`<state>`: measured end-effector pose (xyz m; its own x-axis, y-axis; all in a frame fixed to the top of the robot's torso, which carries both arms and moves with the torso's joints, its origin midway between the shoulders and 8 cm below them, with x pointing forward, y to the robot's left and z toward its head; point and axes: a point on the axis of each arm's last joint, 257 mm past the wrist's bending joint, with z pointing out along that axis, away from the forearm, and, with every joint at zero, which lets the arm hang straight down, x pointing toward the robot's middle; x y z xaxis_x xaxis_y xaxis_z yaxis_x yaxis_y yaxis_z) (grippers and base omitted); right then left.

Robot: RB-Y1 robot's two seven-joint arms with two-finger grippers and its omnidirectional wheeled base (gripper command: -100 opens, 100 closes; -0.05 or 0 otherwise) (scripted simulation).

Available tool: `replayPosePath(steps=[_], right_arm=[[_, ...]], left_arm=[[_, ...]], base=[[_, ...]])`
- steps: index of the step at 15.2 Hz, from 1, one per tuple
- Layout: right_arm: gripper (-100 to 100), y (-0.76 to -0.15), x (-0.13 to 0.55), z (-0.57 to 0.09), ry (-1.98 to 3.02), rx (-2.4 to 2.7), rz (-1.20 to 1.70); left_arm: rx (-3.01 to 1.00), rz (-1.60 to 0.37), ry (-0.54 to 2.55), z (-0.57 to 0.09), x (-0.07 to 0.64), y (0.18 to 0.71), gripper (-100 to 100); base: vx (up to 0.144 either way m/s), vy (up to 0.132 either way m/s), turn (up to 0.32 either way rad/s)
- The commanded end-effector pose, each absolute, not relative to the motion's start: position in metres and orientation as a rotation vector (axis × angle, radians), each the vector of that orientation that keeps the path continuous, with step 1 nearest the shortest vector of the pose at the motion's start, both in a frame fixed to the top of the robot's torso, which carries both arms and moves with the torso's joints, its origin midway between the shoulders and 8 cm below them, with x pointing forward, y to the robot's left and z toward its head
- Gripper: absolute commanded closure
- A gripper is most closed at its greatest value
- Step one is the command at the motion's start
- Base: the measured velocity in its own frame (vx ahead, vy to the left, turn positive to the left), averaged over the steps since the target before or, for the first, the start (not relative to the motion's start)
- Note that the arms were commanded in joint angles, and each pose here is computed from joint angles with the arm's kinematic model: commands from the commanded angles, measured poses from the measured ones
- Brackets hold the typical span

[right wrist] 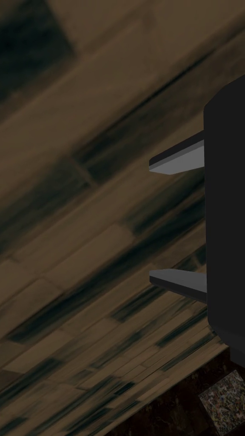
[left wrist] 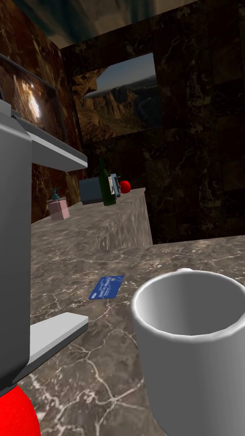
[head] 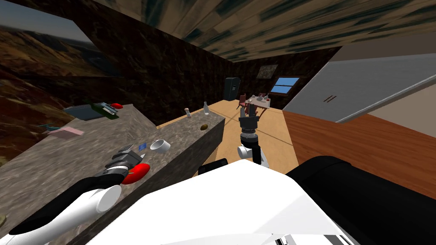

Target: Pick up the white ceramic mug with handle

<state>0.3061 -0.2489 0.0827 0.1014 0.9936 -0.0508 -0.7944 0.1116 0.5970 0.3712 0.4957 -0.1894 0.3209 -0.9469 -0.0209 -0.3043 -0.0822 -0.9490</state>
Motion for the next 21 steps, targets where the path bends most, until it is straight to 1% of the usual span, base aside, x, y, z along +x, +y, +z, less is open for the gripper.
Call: replayPosePath(steps=[1,3,4,7,8,11,12,15,16,19,21], right_arm=[[0,-0.249,0.306,0.083,0.508,0.483,1.398],[0,-0.249,0.306,0.083,0.508,0.483,1.398],[0,-0.249,0.306,0.083,0.508,0.483,1.398],[0,-0.249,0.306,0.083,0.508,0.483,1.398],[0,-0.249,0.306,0.083,0.508,0.483,1.398],[0,-0.249,0.306,0.083,0.508,0.483,1.398],[0,-0.249,0.306,0.083,0.508,0.483,1.398],[0,-0.249,0.306,0.083,0.508,0.483,1.398],[0,-0.249,0.306,0.083,0.508,0.483,1.398],[0,-0.249,0.306,0.083,0.508,0.483,1.398],[0,-0.249,0.306,0.083,0.508,0.483,1.398]], left_arm=[[-1.651,-0.785,1.169,-0.197,0.364,0.506,-100],[-1.675,-0.766,1.181,-0.204,0.361,0.506,-100],[-1.714,-0.75,1.169,-0.206,0.356,0.519,-100],[-1.752,-0.72,1.186,-0.216,0.351,0.519,-100],[-1.793,-0.702,1.174,-0.218,0.345,0.531,-100],[-1.828,-0.672,1.189,-0.227,0.339,0.531,-100],[-1.871,-0.654,1.175,-0.229,0.332,0.542,-100],[-1.905,-0.624,1.189,-0.237,0.326,0.542,-100],[-1.949,-0.604,1.174,-0.239,0.319,0.552,-100],[-1.98,-0.576,1.187,-0.246,0.313,0.552,-100],[-2.041,-0.541,1.177,-0.251,0.302,0.56,-100]], base=[[0.012,-0.023,-0.205],[0.009,-0.009,-0.048],[0.011,-0.02,-0.156],[0.011,-0.015,-0.102],[0.013,-0.017,-0.163],[0.011,-0.012,-0.095],[0.013,-0.016,-0.173],[0.013,-0.01,-0.089],[0.014,-0.016,-0.179],[0.013,-0.009,-0.089],[0.015,-0.014,-0.176]])
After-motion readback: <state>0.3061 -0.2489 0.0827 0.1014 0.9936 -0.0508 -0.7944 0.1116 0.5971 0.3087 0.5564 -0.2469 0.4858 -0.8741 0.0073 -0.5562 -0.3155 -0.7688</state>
